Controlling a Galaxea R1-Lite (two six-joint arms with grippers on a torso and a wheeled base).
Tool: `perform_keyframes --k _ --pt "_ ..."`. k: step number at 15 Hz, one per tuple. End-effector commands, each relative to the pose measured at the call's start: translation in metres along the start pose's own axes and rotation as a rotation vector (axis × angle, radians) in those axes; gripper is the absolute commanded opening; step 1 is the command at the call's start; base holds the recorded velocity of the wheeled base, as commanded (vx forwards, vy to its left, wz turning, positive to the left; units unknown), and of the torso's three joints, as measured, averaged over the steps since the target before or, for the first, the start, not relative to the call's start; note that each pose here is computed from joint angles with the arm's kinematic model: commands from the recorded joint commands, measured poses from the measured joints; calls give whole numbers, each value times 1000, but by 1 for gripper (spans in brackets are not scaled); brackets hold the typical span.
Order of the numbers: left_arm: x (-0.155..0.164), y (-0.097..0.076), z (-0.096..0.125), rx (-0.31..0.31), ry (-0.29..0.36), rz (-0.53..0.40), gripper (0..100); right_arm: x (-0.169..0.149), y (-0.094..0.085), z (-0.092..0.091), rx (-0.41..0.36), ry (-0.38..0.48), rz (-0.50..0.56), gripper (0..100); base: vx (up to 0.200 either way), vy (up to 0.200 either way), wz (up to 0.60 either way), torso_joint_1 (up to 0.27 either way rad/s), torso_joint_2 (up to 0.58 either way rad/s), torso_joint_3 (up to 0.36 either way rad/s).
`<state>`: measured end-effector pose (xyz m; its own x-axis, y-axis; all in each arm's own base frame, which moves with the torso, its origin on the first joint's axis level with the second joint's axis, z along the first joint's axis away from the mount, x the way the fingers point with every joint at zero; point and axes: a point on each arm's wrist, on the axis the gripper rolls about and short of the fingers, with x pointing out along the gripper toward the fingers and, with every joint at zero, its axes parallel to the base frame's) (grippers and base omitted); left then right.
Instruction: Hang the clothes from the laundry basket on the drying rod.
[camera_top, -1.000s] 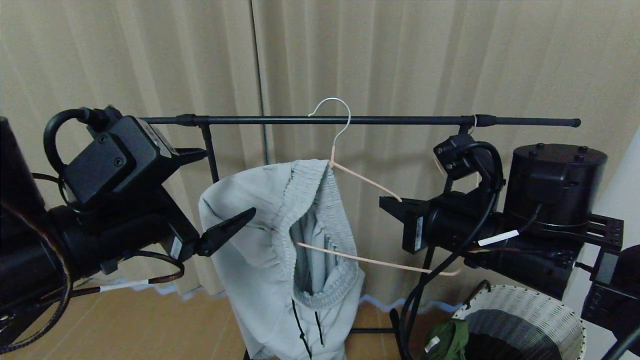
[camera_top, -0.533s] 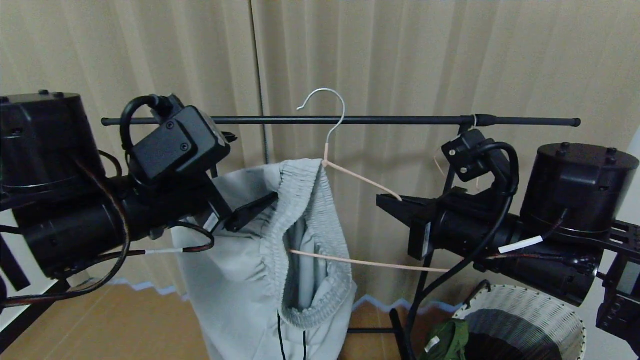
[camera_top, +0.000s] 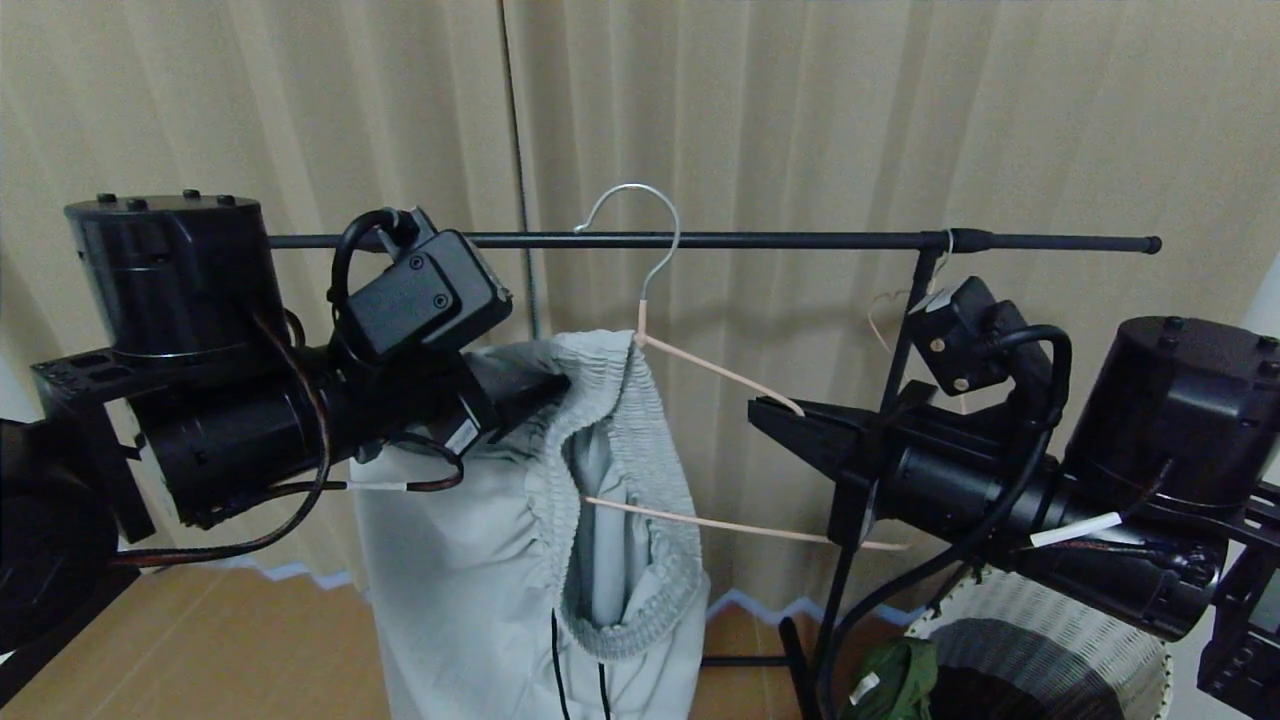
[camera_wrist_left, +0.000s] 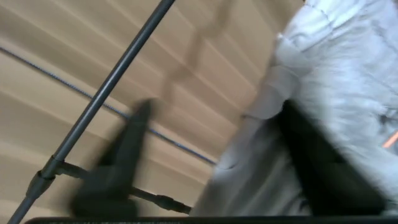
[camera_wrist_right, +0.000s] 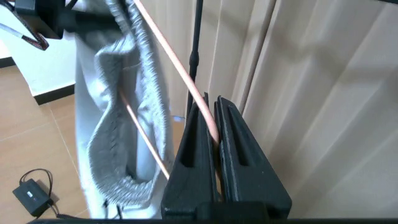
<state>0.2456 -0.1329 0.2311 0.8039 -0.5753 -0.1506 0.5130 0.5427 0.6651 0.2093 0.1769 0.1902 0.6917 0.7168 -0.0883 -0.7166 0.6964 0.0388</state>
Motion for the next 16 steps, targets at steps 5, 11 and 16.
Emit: perform_keyframes --k 5,11,16 --pt "1 -3 -4 -3 13 -10 0 -1 0 0 0 0 1 0 0 0 0 0 0 0" --pt "-1 -2 -3 -7 16 2 0 -3 0 0 -3 -2 -2 100 0 0 0 0 0 0" --pt "-3 -2 -13 -82 204 178 0 -6 -4 -8 -70 26 -43 100 0 0 0 0 0 0"
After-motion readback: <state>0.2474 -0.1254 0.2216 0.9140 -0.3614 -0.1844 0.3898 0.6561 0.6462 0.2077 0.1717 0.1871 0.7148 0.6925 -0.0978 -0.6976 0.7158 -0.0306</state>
